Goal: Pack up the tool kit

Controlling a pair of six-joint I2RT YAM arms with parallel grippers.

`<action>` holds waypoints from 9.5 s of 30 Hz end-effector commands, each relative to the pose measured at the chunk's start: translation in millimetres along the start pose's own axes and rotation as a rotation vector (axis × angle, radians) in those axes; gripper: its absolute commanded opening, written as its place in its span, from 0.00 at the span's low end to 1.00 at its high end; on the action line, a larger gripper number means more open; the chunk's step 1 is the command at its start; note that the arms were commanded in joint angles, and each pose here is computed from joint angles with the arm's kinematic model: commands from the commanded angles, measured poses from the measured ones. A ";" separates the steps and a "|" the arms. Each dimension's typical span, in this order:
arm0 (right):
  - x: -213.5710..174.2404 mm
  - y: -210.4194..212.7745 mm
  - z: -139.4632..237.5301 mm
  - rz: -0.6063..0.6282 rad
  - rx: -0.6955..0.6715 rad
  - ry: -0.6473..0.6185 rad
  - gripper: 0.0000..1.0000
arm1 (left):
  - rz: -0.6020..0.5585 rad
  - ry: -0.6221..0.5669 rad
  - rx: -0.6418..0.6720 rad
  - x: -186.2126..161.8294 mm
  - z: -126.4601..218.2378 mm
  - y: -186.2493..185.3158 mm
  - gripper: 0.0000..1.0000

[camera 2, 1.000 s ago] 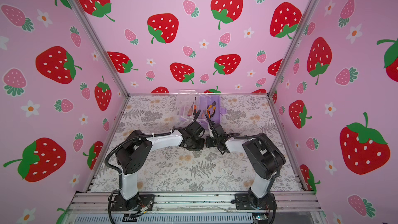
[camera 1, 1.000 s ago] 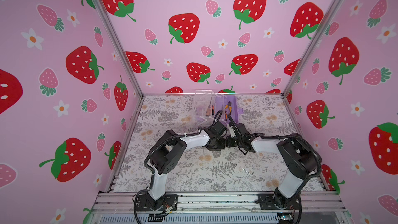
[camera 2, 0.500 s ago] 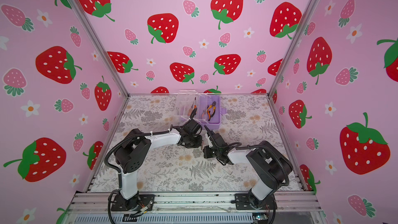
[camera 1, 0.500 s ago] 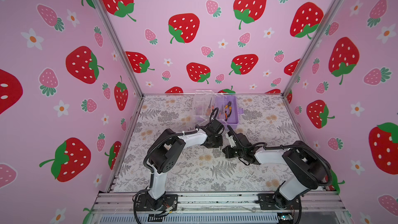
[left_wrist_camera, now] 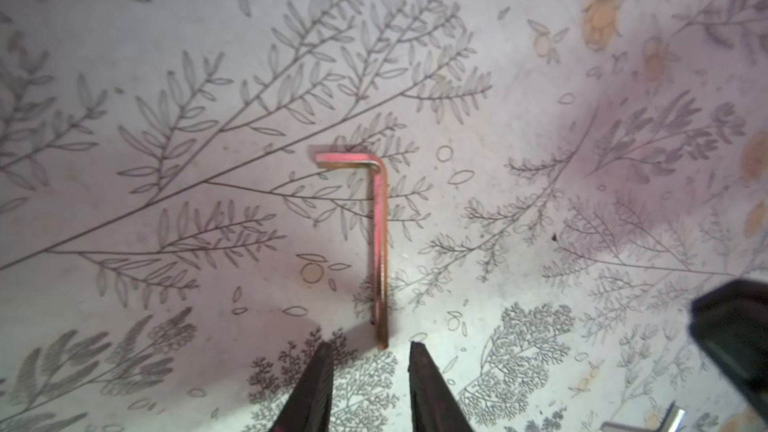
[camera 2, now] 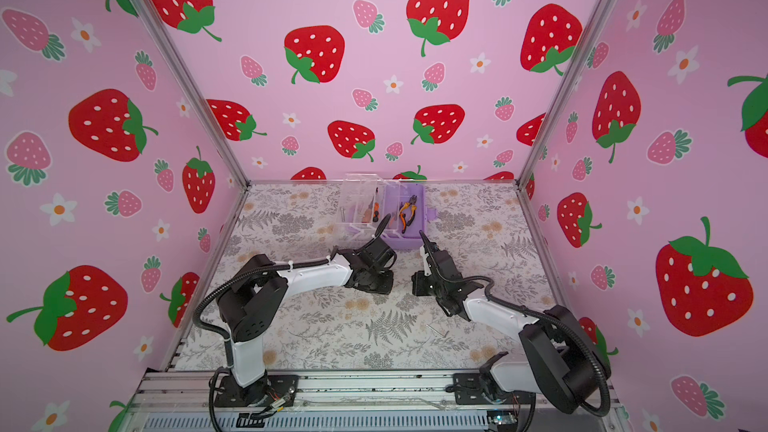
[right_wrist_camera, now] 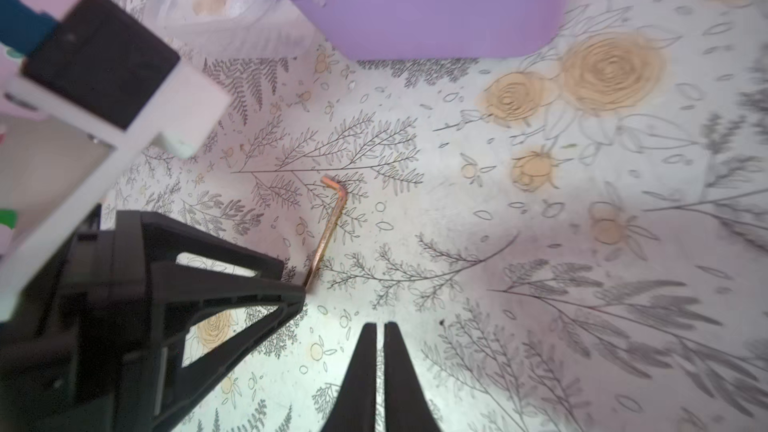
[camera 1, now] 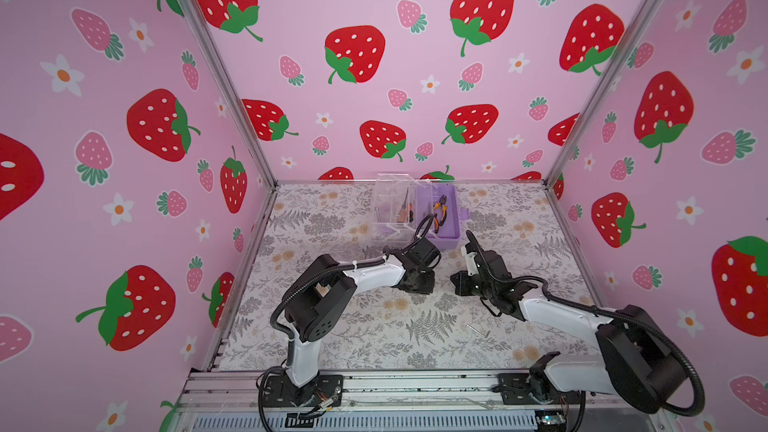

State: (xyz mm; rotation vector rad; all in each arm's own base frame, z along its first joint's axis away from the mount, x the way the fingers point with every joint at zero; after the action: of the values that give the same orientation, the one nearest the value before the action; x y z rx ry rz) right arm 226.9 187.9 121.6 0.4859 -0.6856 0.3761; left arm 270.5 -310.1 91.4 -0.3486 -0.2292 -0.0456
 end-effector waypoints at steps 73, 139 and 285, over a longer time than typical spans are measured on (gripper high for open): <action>-37.1 -68.7 63.3 -0.102 -0.200 -0.038 0.20 | -0.279 0.011 0.042 15.1 2.3 -47.9 0.24; -43.9 -72.7 57.9 -0.119 -0.205 -0.009 0.21 | -0.290 -0.018 0.141 31.9 6.2 -46.4 0.00; -75.8 19.7 25.1 0.214 -0.167 0.492 0.35 | 0.047 -0.079 -0.144 39.0 82.5 32.3 0.27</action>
State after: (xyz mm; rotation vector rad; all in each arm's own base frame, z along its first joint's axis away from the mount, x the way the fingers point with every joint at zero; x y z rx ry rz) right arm 162.4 192.9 86.9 0.1773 -0.3411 0.6181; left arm 292.4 -251.4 169.6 -0.4949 -0.3088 -0.0112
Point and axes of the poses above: each gripper's point midway between its finger pads, its own z axis back along the fingers, its own y axis along the line the jaws close on, x = y × z, the point moved 7 cm from there along z, back along the fingers, and after that the axes turned 10 degrees about z, right-handed, at the moved point
